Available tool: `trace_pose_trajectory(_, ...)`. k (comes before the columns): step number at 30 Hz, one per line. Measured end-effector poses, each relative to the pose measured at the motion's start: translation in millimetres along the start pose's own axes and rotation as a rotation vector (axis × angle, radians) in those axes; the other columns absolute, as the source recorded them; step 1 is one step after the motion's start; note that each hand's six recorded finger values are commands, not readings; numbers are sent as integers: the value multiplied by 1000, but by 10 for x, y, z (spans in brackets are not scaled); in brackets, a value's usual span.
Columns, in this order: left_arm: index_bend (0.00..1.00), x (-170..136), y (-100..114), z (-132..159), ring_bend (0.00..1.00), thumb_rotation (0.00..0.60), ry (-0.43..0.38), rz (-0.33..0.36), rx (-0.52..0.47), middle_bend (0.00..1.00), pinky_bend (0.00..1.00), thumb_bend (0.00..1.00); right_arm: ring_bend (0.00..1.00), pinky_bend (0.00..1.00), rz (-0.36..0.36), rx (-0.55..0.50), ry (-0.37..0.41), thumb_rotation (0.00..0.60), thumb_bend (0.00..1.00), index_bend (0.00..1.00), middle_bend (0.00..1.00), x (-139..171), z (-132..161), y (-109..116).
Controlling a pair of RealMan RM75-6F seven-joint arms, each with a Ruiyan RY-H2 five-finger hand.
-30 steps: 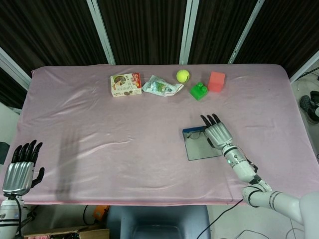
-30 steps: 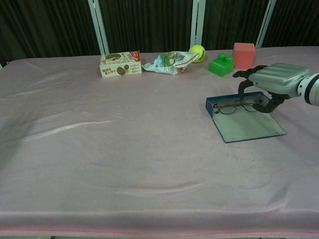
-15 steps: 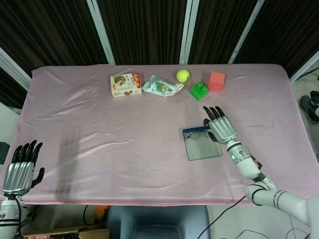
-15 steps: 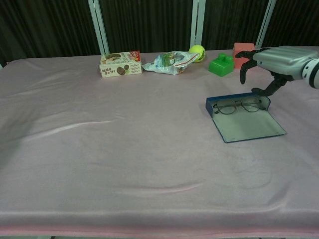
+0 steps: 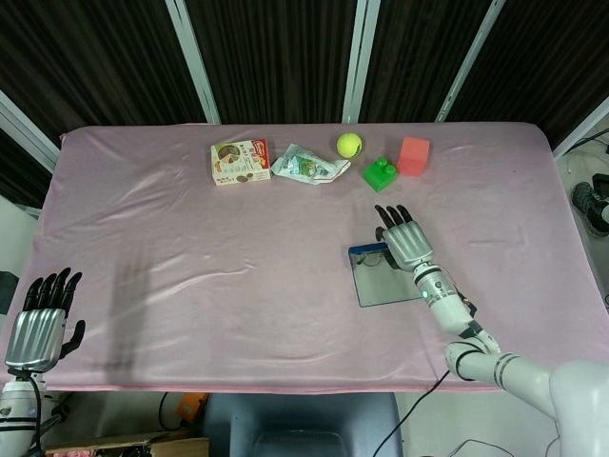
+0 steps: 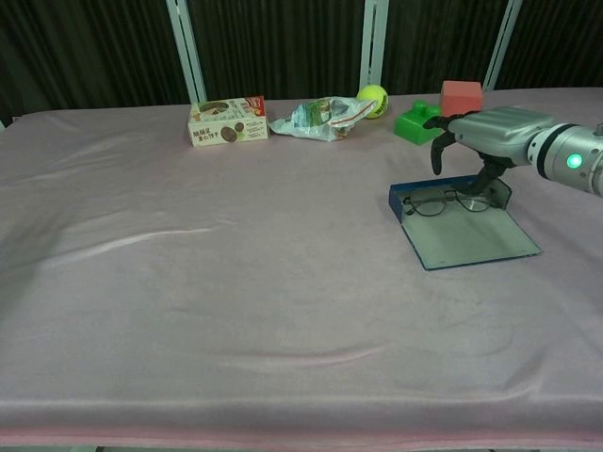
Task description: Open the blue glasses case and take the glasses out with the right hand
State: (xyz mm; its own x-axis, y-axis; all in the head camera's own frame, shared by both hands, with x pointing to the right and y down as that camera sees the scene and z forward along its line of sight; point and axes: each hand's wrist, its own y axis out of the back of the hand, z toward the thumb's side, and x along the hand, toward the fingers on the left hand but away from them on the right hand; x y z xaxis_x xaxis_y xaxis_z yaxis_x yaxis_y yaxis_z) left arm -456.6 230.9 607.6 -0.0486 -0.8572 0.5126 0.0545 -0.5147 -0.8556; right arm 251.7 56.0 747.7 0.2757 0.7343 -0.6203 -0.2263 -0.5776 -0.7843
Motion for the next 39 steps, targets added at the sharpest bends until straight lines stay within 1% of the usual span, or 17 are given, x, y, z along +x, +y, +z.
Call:
trace_pose_trajectory(8,0,-1,0,-2,0,600,2,0,0,0,54,413,27,0,25,2,-16,600,533,546,69,-71,9,-39)
trace_pose_trajectory(22,0,0,5,-12,0,600,2,0,-3,0,54,413,30,0,24,3,-27,600,532,598,81,-122,37,-44)
trace_pose_trajectory(32,0,-2,5,-16,0,600,3,0,-3,0,54,413,30,0,28,5,-33,600,533,612,82,-118,29,-52)
trace_pose_trajectory(39,0,-3,6,-19,0,600,3,1,-3,0,54,413,46,0,26,-4,-33,600,533,684,102,-125,43,-53)
